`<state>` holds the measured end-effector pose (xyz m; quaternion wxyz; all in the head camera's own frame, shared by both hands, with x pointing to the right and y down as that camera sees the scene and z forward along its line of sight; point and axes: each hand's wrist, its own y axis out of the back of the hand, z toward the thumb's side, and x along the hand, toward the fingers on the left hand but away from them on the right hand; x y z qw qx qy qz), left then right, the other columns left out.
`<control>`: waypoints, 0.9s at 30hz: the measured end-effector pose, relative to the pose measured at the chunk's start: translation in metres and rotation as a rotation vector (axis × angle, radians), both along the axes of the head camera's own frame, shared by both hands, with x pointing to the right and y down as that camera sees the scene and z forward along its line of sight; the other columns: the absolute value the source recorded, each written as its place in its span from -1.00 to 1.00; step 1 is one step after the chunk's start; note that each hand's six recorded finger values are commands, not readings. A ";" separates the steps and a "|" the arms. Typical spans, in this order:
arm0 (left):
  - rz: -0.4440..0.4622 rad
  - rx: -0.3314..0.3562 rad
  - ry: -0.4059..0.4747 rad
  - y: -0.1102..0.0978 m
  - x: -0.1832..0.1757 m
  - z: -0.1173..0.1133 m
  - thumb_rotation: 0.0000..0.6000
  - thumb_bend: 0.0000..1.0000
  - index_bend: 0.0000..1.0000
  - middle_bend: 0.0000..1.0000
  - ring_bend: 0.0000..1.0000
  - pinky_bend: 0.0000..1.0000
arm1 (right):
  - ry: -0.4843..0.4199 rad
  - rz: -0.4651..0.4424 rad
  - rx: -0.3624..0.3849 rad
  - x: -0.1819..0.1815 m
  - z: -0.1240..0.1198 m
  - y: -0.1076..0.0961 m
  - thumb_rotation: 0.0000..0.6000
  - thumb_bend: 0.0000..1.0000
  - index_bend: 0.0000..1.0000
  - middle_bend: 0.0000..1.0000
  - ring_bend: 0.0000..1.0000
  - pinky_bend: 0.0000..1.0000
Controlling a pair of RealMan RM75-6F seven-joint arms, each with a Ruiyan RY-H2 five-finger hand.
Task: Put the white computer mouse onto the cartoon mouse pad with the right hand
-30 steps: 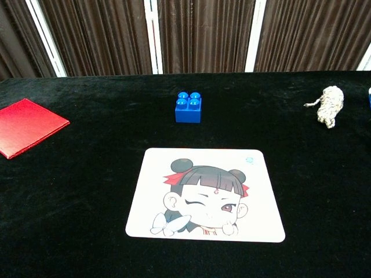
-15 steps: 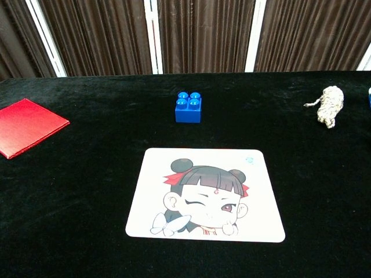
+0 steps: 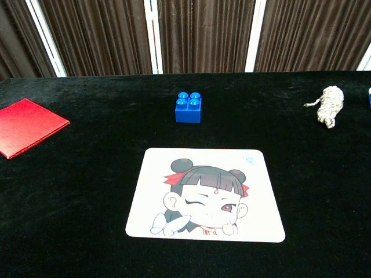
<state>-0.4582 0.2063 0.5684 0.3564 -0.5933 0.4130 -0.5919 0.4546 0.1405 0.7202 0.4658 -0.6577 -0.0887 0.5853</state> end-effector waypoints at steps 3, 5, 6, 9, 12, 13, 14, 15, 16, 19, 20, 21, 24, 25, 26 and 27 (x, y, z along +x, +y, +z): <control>-0.002 0.000 0.002 0.000 0.000 0.000 1.00 -0.56 -1.00 -1.00 -1.00 -1.00 | -0.019 -0.008 0.009 -0.003 -0.002 0.001 1.00 -0.79 0.24 0.16 -0.11 0.38; -0.003 -0.001 0.003 0.000 0.000 0.000 1.00 -0.56 -1.00 -1.00 -1.00 -1.00 | -0.031 -0.015 0.014 -0.005 -0.004 0.002 1.00 -0.77 0.26 0.18 -0.09 0.40; -0.004 -0.001 0.004 0.000 0.000 0.000 1.00 -0.56 -1.00 -1.00 -1.00 -1.00 | -0.038 -0.021 0.018 -0.007 -0.005 0.001 1.00 -0.77 0.27 0.19 -0.08 0.41; -0.004 -0.001 0.005 0.000 -0.001 0.000 1.00 -0.56 -1.00 -1.00 -1.00 -1.00 | -0.062 -0.047 0.035 -0.016 -0.008 -0.006 1.00 -0.77 0.29 0.19 -0.08 0.41; -0.005 -0.001 0.008 0.000 -0.001 0.000 1.00 -0.56 -1.00 -1.00 -1.00 -1.00 | -0.069 -0.061 0.048 -0.020 -0.011 -0.010 1.00 -0.77 0.29 0.19 -0.08 0.41; -0.005 -0.001 0.009 0.000 -0.001 0.000 1.00 -0.56 -1.00 -1.00 -1.00 -1.00 | -0.070 -0.066 0.055 -0.021 -0.012 -0.012 1.00 -0.77 0.29 0.19 -0.08 0.41; -0.005 -0.002 0.009 0.000 -0.001 0.000 1.00 -0.56 -1.00 -1.00 -1.00 -1.00 | -0.073 -0.070 0.061 -0.022 -0.013 -0.014 1.00 -0.77 0.29 0.19 -0.08 0.41; -0.005 -0.002 0.009 0.000 -0.001 0.000 1.00 -0.56 -1.00 -1.00 -1.00 -1.00 | -0.077 -0.074 0.068 -0.024 -0.015 -0.016 1.00 -0.77 0.29 0.19 -0.08 0.41; -0.004 -0.002 0.010 0.000 -0.001 0.000 1.00 -0.56 -1.00 -1.00 -1.00 -1.00 | -0.083 -0.080 0.076 -0.026 -0.017 -0.019 1.00 -0.77 0.29 0.19 -0.08 0.41; -0.003 -0.003 0.011 0.000 -0.001 0.000 1.00 -0.56 -1.00 -1.00 -1.00 -1.00 | -0.103 -0.102 0.099 -0.035 -0.021 -0.027 1.00 -0.77 0.29 0.20 -0.08 0.41; -0.002 -0.004 0.012 0.000 -0.001 0.000 1.00 -0.56 -1.00 -1.00 -1.00 -1.00 | -0.114 -0.117 0.112 -0.040 -0.024 -0.032 1.00 -0.77 0.29 0.20 -0.08 0.41; -0.001 -0.003 0.013 0.000 0.000 0.000 1.00 -0.56 -1.00 -1.00 -1.00 -1.00 | -0.123 -0.127 0.119 -0.045 -0.025 -0.035 1.00 -0.77 0.29 0.20 -0.08 0.41; -0.001 -0.005 0.015 0.000 -0.001 0.000 1.00 -0.56 -1.00 -1.00 -1.00 -1.00 | -0.159 -0.163 0.145 -0.063 -0.030 -0.046 1.00 -0.77 0.29 0.20 -0.08 0.41; -0.001 -0.005 0.016 0.000 -0.001 0.000 1.00 -0.56 -1.00 -1.00 -1.00 -1.00 | -0.175 -0.179 0.156 -0.071 -0.032 -0.050 1.00 -0.77 0.29 0.20 -0.08 0.41; -0.001 -0.006 0.017 0.000 -0.001 0.000 1.00 -0.56 -1.00 -1.00 -1.00 -1.00 | -0.187 -0.191 0.163 -0.078 -0.033 -0.053 1.00 -0.77 0.29 0.20 -0.08 0.41; 0.000 -0.007 0.018 0.000 -0.001 0.000 1.00 -0.56 -1.00 -1.00 -1.00 -1.00 | -0.199 -0.204 0.170 -0.085 -0.035 -0.057 1.00 -0.77 0.29 0.20 -0.08 0.41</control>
